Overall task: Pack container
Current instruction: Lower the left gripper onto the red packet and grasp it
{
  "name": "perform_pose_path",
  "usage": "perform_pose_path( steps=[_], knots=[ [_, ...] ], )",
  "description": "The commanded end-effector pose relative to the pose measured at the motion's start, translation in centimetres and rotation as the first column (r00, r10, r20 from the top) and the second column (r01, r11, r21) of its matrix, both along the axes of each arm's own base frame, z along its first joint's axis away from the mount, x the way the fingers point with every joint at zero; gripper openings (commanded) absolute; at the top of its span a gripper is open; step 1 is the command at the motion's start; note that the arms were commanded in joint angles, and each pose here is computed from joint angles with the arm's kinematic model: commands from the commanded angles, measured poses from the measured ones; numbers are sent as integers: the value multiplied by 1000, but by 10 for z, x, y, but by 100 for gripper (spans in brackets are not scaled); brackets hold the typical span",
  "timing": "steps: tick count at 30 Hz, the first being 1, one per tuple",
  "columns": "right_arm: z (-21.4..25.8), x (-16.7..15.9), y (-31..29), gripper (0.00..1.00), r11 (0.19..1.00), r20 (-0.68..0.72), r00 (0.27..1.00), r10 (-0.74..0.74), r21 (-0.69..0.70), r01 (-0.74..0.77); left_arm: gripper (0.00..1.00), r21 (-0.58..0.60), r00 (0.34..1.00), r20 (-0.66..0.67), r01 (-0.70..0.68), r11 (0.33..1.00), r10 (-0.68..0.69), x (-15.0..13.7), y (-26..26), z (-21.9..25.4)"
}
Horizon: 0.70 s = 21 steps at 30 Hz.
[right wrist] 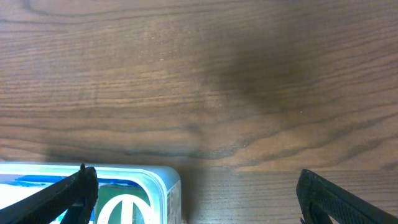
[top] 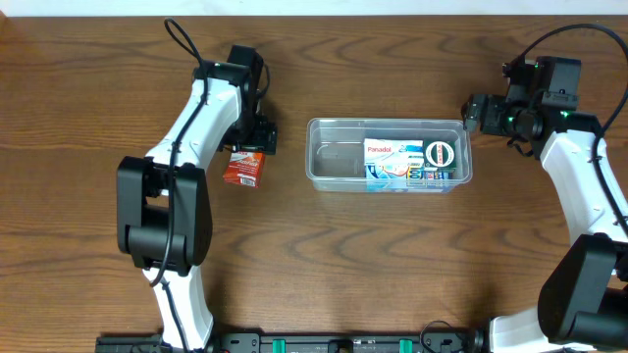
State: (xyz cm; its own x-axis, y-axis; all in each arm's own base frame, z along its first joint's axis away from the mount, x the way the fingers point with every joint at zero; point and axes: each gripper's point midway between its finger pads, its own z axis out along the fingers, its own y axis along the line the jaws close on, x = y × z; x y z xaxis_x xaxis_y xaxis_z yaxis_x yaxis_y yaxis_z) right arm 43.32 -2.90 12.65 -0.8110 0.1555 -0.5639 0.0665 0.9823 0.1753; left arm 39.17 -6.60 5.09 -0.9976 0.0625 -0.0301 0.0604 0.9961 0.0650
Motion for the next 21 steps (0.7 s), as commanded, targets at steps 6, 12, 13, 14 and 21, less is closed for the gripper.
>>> perform_pose_path(
  steps=[6, 12, 13, 14, 21],
  knots=[
    [5, 3, -3, 99, 1000, 12, 1000, -11, 0, 11, 95, -2, 999, -26, 46, 999, -46, -16, 10, -28],
    [5, 3, -3, 99, 1000, 12, 1000, -11, 0, 11, 95, -2, 998, -17, 62, 998, -62, -14, 10, -30],
    [5, 3, -3, 99, 1000, 12, 1000, -11, 0, 11, 95, -2, 998, -13, 64, 998, -64, -13, 10, -30],
    [5, 3, -3, 99, 1000, 12, 1000, -11, 0, 11, 95, -3, 998, -10, 64, 998, -64, -12, 10, -29],
    [5, 3, -3, 99, 1000, 12, 1000, -11, 0, 11, 95, -15, 993, 101, 64, 998, -62, 1, 7, 10]
  ],
)
